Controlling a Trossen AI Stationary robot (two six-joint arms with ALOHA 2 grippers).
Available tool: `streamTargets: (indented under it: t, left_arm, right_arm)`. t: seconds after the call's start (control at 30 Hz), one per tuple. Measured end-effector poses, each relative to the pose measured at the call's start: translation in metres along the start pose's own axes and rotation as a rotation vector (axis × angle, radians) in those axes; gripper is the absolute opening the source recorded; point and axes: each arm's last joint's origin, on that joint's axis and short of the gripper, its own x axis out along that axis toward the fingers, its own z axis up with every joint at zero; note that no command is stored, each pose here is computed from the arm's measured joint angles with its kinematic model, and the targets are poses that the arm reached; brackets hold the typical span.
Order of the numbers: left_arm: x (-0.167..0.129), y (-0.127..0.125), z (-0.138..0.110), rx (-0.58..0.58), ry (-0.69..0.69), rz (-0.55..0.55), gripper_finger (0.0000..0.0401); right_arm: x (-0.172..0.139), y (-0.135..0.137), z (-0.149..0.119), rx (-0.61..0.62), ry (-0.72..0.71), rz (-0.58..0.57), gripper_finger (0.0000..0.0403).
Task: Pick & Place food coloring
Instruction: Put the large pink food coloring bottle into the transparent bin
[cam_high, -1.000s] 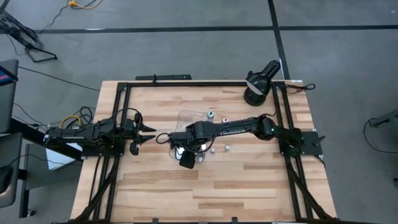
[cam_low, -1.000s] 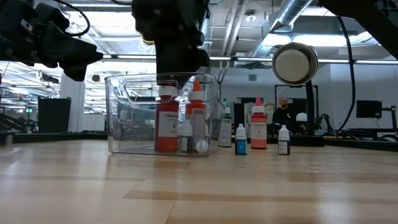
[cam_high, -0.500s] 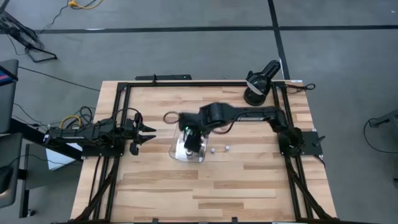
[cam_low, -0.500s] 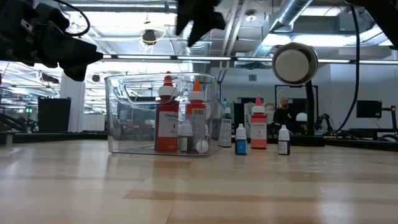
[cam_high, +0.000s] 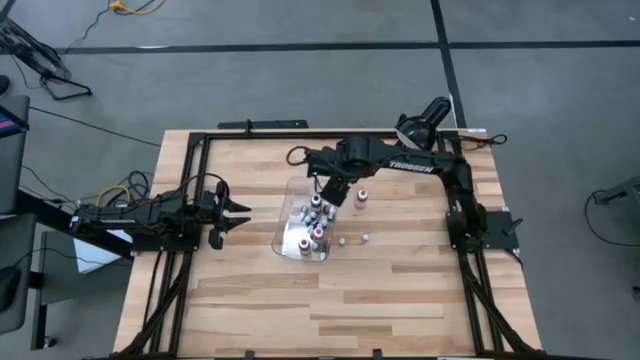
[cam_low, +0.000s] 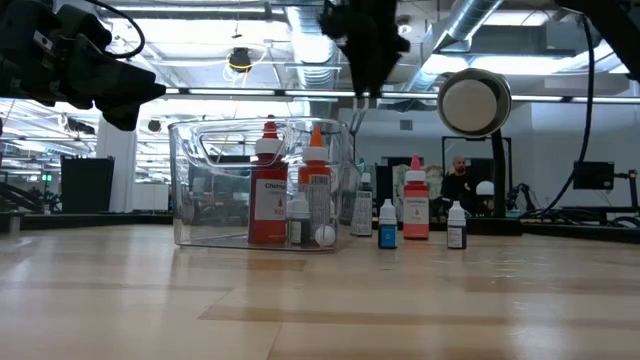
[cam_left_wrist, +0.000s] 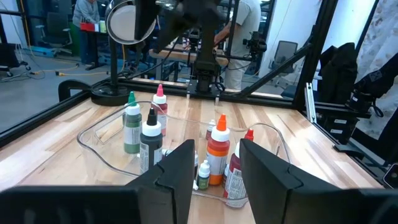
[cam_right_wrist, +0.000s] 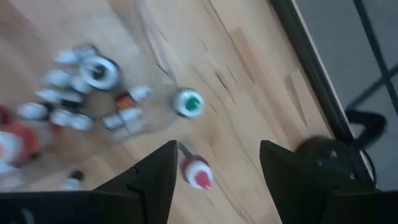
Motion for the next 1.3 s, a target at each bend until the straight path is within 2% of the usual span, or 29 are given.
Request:
streamTargets:
  t: [0.23, 0.43, 0.57, 0.67, 0.8, 1.3]
  left_arm:
    - [0.000, 0.000, 0.000, 0.000, 0.000, 0.000, 0.0118]
    - [0.000, 0.000, 0.000, 0.000, 0.000, 0.000, 0.0118]
    - [0.000, 0.000, 0.000, 0.000, 0.000, 0.000, 0.0118]
    - [0.000, 0.000, 0.000, 0.000, 0.000, 0.000, 0.0118]
    - [0.000, 0.000, 0.000, 0.000, 0.000, 0.000, 0.0118]
    - [0.000, 0.000, 0.000, 0.000, 0.000, 0.001, 0.0118]
  right_arm:
    - [0.015, -0.017, -0.034, 0.037, 0.033, -0.006, 0.0220]
    - [0.033, -0.027, -0.067, 0.164, 0.029, 0.109, 0.0220]
    - [0.047, -0.031, -0.079, 0.195, 0.063, 0.082, 0.0219]
    - [0.053, -0.031, -0.079, 0.215, 0.067, 0.102, 0.0220]
    - [0.058, -0.026, -0.074, 0.165, 0.037, 0.161, 0.0222]
    - [0.092, -0.008, -0.067, 0.059, 0.119, 0.139, 0.0227]
